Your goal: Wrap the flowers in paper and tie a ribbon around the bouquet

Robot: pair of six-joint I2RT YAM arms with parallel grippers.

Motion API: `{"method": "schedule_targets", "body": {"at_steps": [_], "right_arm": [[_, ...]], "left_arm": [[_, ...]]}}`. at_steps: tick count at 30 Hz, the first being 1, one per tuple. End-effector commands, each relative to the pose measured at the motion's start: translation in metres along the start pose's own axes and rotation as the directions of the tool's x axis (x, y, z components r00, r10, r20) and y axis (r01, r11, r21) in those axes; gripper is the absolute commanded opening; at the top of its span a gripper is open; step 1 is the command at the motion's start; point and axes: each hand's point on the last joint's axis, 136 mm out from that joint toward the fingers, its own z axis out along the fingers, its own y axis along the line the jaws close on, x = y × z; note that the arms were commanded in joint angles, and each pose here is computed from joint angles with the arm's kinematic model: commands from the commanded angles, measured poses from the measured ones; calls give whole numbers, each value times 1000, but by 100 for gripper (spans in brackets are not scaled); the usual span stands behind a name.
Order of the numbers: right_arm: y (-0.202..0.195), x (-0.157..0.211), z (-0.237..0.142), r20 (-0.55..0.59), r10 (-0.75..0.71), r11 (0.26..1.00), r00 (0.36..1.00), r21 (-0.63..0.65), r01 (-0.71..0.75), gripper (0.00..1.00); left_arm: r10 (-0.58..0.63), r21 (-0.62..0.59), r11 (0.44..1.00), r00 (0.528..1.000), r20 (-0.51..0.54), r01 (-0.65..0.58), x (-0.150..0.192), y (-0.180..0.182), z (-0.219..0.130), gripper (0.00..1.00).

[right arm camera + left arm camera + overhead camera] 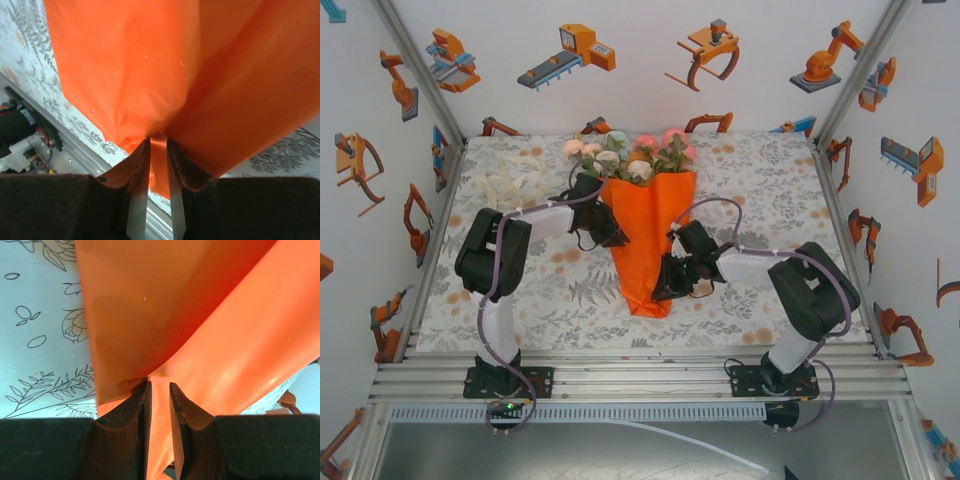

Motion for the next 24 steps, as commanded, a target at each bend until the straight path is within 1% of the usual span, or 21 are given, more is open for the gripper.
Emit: {"method": "schedule_targets", "body": {"at_steps": [1, 4, 7, 11, 14, 16, 20, 22, 24], "right_arm": [[3, 12, -8, -27, 0, 1000, 1000, 4, 1, 25], [25, 5, -27, 1, -31, 999, 1000, -23, 31, 26], [34, 8, -32, 26, -39, 998, 999, -46, 41, 26], [27, 30, -8, -14, 2, 997, 1000, -80, -3, 26], [11, 47, 10, -70, 33, 997, 997, -60, -37, 26], [4, 49, 12, -70, 49, 998, 996, -39, -52, 25], [30, 33, -9, -7, 4, 997, 1000, -78, -4, 26], [45, 19, -24, 45, -26, 995, 999, -96, 30, 26], [51, 1, -41, 125, -25, 994, 992, -98, 37, 26]], "left_arm": [[5, -93, 996, 1000, 9, -4, -4, 30, 0, 26], [8, -85, 996, 1000, 9, -8, -5, 28, -1, 26], [9, -73, 997, 1000, 1, -9, -4, 25, -1, 26], [6, -74, 997, 1000, 7, -6, -5, 25, -2, 26], [9, -77, 997, 1000, 6, -9, -5, 26, -3, 26], [25, -69, 997, 1000, 9, -24, -6, 22, -8, 27], [80, -14, 997, 996, 35, -79, -4, 4, -34, 34], [104, 19, 994, 993, 56, -105, -3, -7, -51, 36], [133, 38, 990, 988, 78, -136, 0, -16, -70, 37]]}}
